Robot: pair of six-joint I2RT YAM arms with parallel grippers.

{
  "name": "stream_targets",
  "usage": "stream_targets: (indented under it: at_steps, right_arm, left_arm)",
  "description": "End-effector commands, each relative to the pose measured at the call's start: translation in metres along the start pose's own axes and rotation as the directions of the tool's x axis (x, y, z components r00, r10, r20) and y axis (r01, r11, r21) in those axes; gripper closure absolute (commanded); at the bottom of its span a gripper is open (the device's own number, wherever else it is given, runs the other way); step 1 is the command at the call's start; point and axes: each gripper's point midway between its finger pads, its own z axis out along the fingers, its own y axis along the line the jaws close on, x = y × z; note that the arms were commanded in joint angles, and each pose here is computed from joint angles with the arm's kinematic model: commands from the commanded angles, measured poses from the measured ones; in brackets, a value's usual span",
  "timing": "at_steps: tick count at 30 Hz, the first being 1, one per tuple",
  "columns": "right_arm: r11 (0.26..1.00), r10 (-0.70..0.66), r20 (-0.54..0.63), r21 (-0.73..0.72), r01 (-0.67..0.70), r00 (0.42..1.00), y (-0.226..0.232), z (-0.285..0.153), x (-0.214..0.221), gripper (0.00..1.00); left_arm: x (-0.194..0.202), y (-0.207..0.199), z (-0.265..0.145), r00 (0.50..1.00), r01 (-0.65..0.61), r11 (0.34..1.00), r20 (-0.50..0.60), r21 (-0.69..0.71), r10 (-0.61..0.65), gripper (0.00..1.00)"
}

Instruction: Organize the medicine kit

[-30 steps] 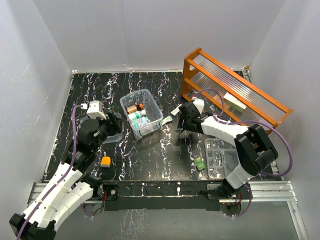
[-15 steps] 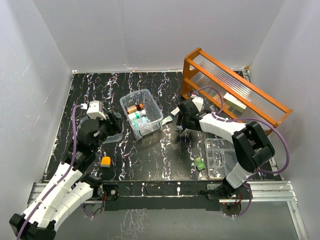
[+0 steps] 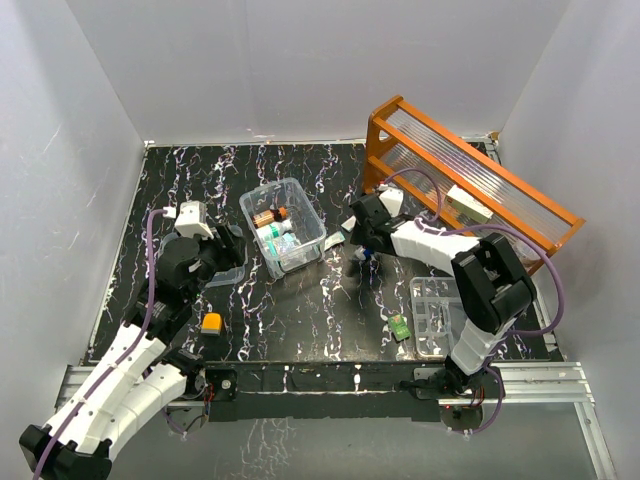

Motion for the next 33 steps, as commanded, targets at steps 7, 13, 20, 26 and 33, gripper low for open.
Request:
stream_targets:
  at_steps: [7,13,20,26,33]
  right_arm:
    - [0.996,-0.012,0.023,-0.087,0.014,1.0,0.018,0.004,-0.019,0.4]
    - [0.999,-0.03,-0.028,-0.046,0.028,0.999,0.013,0.016,-0.004,0.44]
    - [0.997,-0.055,-0.084,-0.056,0.05,0.995,0.01,0.018,0.012,0.63]
    - [0.992,-0.069,-0.039,-0.112,0.065,0.997,0.015,-0.001,-0.003,0.76]
    - [0.945,-0.08,0.163,-0.3,0.127,0.983,0.055,-0.074,-0.072,0.76]
  left_arm:
    - [-0.007,0.0,0.001,1.0,0.008,1.0,0.021,-0.004,-0.008,0.43]
    - [-0.004,0.0,0.0,1.0,0.007,1.0,0.012,-0.006,-0.007,0.43]
    - [-0.006,0.0,0.0,1.0,0.009,1.0,0.018,-0.002,-0.009,0.43]
    - [-0.006,0.0,-0.001,1.0,0.01,1.0,0.018,-0.003,-0.01,0.43]
    - [-0.006,0.003,-0.002,1.0,0.017,1.0,0.025,-0.017,-0.017,0.43]
